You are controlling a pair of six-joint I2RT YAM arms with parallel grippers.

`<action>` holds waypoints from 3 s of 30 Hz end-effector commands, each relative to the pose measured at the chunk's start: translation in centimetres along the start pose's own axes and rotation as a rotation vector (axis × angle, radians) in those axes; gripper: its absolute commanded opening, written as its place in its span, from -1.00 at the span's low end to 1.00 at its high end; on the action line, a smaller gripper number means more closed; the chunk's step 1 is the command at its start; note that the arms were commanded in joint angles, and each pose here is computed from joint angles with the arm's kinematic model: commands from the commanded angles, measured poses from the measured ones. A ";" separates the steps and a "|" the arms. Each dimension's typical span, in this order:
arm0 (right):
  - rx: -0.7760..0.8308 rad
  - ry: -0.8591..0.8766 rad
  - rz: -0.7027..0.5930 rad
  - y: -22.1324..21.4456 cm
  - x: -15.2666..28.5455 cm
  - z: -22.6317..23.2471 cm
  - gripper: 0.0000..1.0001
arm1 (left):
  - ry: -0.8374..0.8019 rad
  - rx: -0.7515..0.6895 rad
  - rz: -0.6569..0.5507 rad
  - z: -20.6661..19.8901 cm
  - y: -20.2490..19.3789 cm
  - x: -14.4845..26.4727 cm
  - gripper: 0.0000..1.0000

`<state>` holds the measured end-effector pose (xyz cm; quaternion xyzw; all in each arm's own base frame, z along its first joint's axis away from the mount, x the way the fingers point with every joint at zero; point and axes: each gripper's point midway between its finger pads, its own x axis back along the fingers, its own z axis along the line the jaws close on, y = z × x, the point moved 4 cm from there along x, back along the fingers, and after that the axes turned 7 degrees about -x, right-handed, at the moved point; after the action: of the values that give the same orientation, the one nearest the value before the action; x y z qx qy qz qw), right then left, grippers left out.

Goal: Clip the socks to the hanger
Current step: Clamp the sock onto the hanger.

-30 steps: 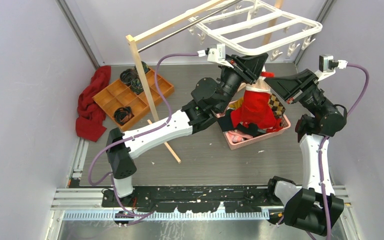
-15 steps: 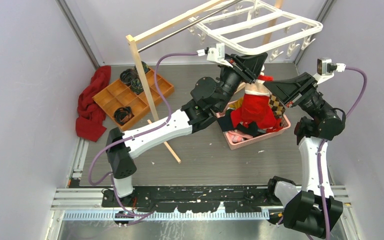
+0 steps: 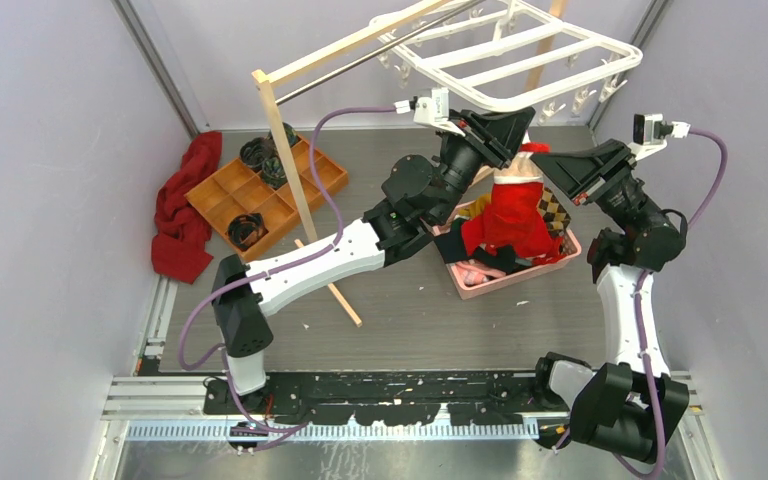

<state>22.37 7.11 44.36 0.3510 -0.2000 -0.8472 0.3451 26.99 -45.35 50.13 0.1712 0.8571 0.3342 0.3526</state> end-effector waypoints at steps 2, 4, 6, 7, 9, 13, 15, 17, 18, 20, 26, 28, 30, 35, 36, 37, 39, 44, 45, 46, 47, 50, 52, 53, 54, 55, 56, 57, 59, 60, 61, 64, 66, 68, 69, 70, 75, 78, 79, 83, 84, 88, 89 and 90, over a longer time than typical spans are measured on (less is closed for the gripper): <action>0.008 0.019 -0.043 0.3 0.0 0.2 -0.98 | -0.047 0.048 -0.101 -1.8 4.9 0.3 -0.90; 0.004 0.020 -0.049 0.3 -0.1 0.2 -0.98 | -0.049 0.049 -0.100 -1.9 4.9 0.3 -0.90; 0.004 0.024 -0.054 0.4 -0.1 0.2 -0.98 | -0.050 0.052 -0.098 -1.9 4.8 0.4 -0.90; 0.006 0.028 -0.057 0.5 -0.1 0.3 -0.98 | -0.050 0.055 -0.098 -1.9 4.8 0.3 -0.90; -0.001 0.033 -0.062 0.6 -0.2 0.4 -0.98 | -0.051 0.056 -0.097 -1.9 4.7 0.3 -0.90; -0.004 0.057 -0.066 0.6 -0.2 0.9 -0.98 | -0.052 0.054 -0.092 -1.9 4.6 0.3 -0.90; -0.010 0.060 -0.070 0.6 -0.2 0.9 -0.98 | -0.053 0.059 -0.091 -1.9 4.5 0.3 -0.90; -0.017 0.057 -0.075 0.7 -0.2 0.8 -0.98 | -0.054 0.062 -0.090 -1.9 4.5 0.2 -0.90; -0.024 0.052 -0.077 0.7 -0.2 0.7 -0.98 | -0.056 0.063 -0.089 -1.9 4.4 0.2 -0.90; -0.036 0.044 -0.083 0.9 -0.2 0.4 -0.98 | -0.059 0.064 -0.090 -2.0 4.5 0.2 -0.90; -0.072 0.029 -0.094 1.0 -0.1 -0.2 -0.98 | -0.069 0.065 -0.087 -2.2 4.4 0.1 -0.90; -0.081 0.028 -0.096 1.0 -0.1 -0.2 -0.98 | -0.073 0.065 -0.086 -2.3 4.4 0.0 -0.90; -0.084 0.028 -0.097 1.0 -0.1 -0.2 -0.98 | -0.075 0.063 -0.083 -2.3 4.3 -0.1 -0.90; -0.086 0.044 -0.091 0.9 -0.3 0.3 -0.98 | -0.083 0.060 -0.077 -2.3 4.0 -0.2 -0.90; -0.084 0.051 -0.089 0.9 -0.3 0.4 -0.98 | -0.083 0.060 -0.076 -2.3 3.9 -0.3 -0.90; -0.081 0.059 -0.087 0.9 -0.4 0.7 -0.98 | -0.082 0.057 -0.075 -2.2 3.9 -0.3 -0.90; -0.076 0.076 -0.085 0.9 -0.4 1.1 -0.98 | -0.081 0.053 -0.072 -2.1 3.8 -0.3 -0.91; -0.063 0.102 -0.073 0.7 -0.4 2.1 -0.98 | -0.079 0.038 -0.073 -1.8 3.7 -0.4 -0.90; -0.063 0.100 -0.070 0.6 -0.4 2.1 -0.98 | -0.080 0.036 -0.072 -1.7 3.7 -0.4 -0.90; -0.062 0.101 -0.069 0.5 -0.4 2.1 -0.98 | -0.080 0.035 -0.072 -1.7 3.7 -0.4 -0.90; -0.064 0.098 -0.070 0.5 -0.3 2.1 -0.98 | -0.084 0.036 -0.071 -1.7 3.7 -0.5 -0.90; -0.065 0.093 -0.072 0.5 -0.3 2.0 -0.98 | -0.091 0.037 -0.068 -1.8 3.6 -0.5 -0.90; -0.062 0.101 -0.073 0.5 -0.4 2.3 -0.98 | -0.092 0.035 -0.065 -1.8 3.5 -0.5 -0.90; -0.054 0.112 -0.070 0.5 -0.4 2.7 -0.98 | -0.092 0.033 -0.066 -1.7 3.5 -0.5 -0.90; -0.049 0.120 -0.069 0.6 -0.5 2.9 -0.98 | -0.093 0.032 -0.065 -1.7 3.6 -0.5 -0.91; -0.042 0.130 -0.067 0.5 -0.5 3.2 -0.98 | -0.094 0.029 -0.065 -1.7 3.6 -0.5 -0.91; -0.038 0.136 -0.068 0.6 -0.5 3.4 -0.98 | -0.096 0.029 -0.064 -1.7 3.5 -0.5 -0.91; -0.038 0.138 -0.070 0.7 -0.5 3.5 -0.98 | -0.098 0.028 -0.064 -1.7 3.5 -0.5 -0.91; -0.037 0.139 -0.071 0.7 -0.6 3.5 -0.98 | -0.102 0.029 -0.063 -1.8 3.4 -0.5 -0.92; -0.038 0.138 -0.072 0.7 -0.6 3.5 -0.98 | -0.103 0.029 -0.063 -1.8 3.4 -0.5 -0.92; -0.040 0.138 -0.073 0.7 -0.6 3.4 -0.98 | -0.105 0.029 -0.063 -1.8 3.4 -0.5 -0.92; -0.042 0.147 -0.077 0.9 -0.7 3.7 -0.98 | -0.105 0.026 -0.061 -1.7 3.3 -0.5 -0.92; -0.040 0.153 -0.077 1.1 -0.7 3.9 -0.98 | -0.107 0.025 -0.061 -1.7 3.3 -0.5 -0.92; -0.042 0.151 -0.074 1.0 -0.7 3.8 -0.98 | -0.111 0.026 -0.064 -1.8 3.4 -0.5 -0.92; -0.047 0.141 -0.071 1.0 -0.7 3.4 -0.98 | -0.111 0.026 -0.067 -1.7 3.5 -0.5 -0.92; -0.052 0.121 -0.065 0.9 -0.7 2.9 -0.98 | -0.115 0.027 -0.067 -1.8 3.5 -0.5 -0.92; -0.091 0.040 -0.075 0.8 -0.5 1.1 -0.98 | -0.132 0.029 -0.069 -2.0 3.6 -0.5 -0.92; -0.082 0.049 -0.080 1.1 -0.7 1.3 -0.98 | -0.137 0.030 -0.068 -2.1 3.7 -0.6 -0.93; -0.080 0.051 -0.083 1.2 -0.7 1.3 -0.98 | -0.139 0.032 -0.067 -2.1 3.7 -0.6 -0.93; -0.073 0.076 -0.096 1.8 -1.0 1.7 -0.98 | -0.150 0.034 -0.063 -2.3 3.6 -0.6 -0.93; -0.071 0.086 -0.097 1.9 -1.1 1.8 -0.98 | -0.152 0.034 -0.063 -2.3 3.6 -0.6 -0.93; -0.068 0.098 -0.099 2.2 -1.3 2.1 -0.98 | -0.155 0.034 -0.061 -2.3 3.6 -0.7 -0.93; -0.068 0.098 -0.100 2.2 -1.3 2.1 -0.98 | -0.156 0.034 -0.061 -2.4 3.5 -0.7 -0.94; -0.068 0.096 -0.099 2.2 -1.2 2.0 -0.98 | -0.157 0.033 -0.060 -2.3 3.5 -0.7 -0.93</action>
<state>23.61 6.44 45.58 0.3476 -0.1178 -0.8689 0.3320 26.56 -45.40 50.96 0.2013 0.8391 0.3218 0.3896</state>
